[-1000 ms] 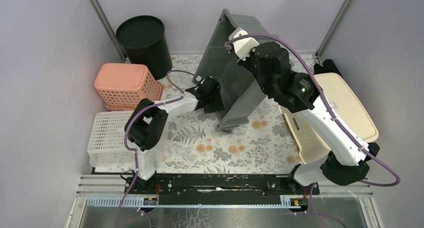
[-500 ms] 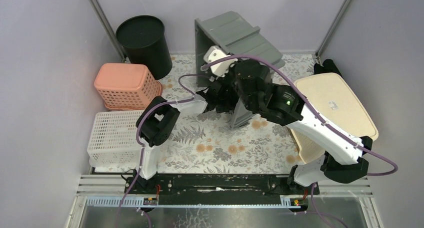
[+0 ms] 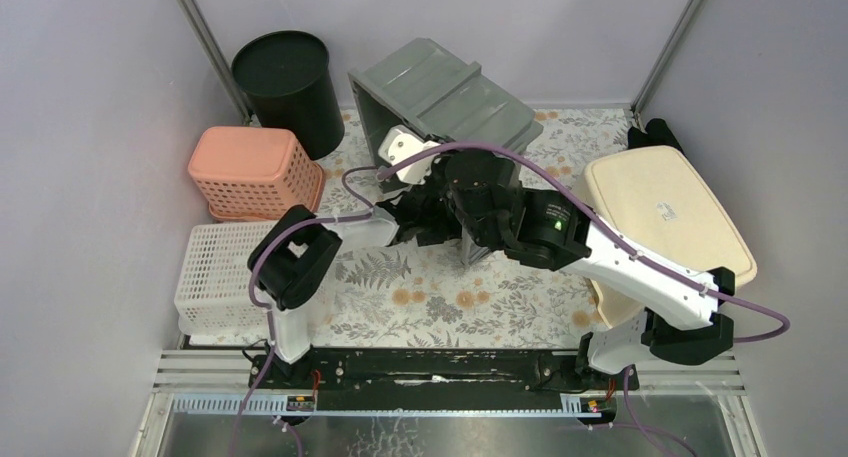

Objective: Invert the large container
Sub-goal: Turn the container upside down at the center of the board.

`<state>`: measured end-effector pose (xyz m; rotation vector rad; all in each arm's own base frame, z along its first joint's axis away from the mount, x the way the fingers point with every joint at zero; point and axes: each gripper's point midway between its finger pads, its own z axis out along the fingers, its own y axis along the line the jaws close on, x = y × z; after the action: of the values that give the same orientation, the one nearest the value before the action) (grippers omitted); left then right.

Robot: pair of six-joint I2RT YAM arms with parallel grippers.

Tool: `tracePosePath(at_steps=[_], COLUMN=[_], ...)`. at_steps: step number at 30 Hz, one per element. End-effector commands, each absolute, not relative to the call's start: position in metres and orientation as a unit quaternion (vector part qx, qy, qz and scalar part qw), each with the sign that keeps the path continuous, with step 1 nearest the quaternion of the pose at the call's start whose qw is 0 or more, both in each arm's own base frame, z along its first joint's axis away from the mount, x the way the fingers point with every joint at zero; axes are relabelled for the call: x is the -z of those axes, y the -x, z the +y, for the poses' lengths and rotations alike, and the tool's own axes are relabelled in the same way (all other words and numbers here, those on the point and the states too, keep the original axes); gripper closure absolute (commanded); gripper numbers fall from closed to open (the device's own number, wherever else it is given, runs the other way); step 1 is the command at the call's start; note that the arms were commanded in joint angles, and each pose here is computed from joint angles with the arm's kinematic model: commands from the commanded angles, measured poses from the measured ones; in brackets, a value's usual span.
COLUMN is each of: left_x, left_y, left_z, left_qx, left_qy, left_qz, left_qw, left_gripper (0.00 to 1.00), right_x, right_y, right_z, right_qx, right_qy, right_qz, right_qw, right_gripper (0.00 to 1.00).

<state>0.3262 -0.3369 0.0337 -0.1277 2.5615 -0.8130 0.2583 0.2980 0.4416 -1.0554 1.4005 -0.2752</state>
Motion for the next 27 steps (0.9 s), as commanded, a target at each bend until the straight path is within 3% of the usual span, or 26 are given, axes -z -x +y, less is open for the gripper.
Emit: tracePosePath(at_steps=[1,16,27], left_x=[-0.016,-0.115,-0.264], left_y=[-0.300,-0.268,-0.243], left_z=[-0.304,-0.266,-0.224], left_qx=[0.248,0.337,0.409], left_qy=[0.051,0.050,0.064], left_qz=[0.946,0.876,0.775], left_qw=[0.203,0.343,0.478], left_gripper=[0.18,0.19,0.21], right_x=[-0.437,-0.430,-0.416], right_y=[-0.252,-0.249,-0.238], right_z=[0.316,0.317,0.317], right_qx=[0.066,0.059,0.044], right_qy=[0.426,0.422,0.427], right_qz=[0.627,0.642,0.650], right_qw=[0.648,0.637,0.627], right_gripper=[1.00,1.00,1.00])
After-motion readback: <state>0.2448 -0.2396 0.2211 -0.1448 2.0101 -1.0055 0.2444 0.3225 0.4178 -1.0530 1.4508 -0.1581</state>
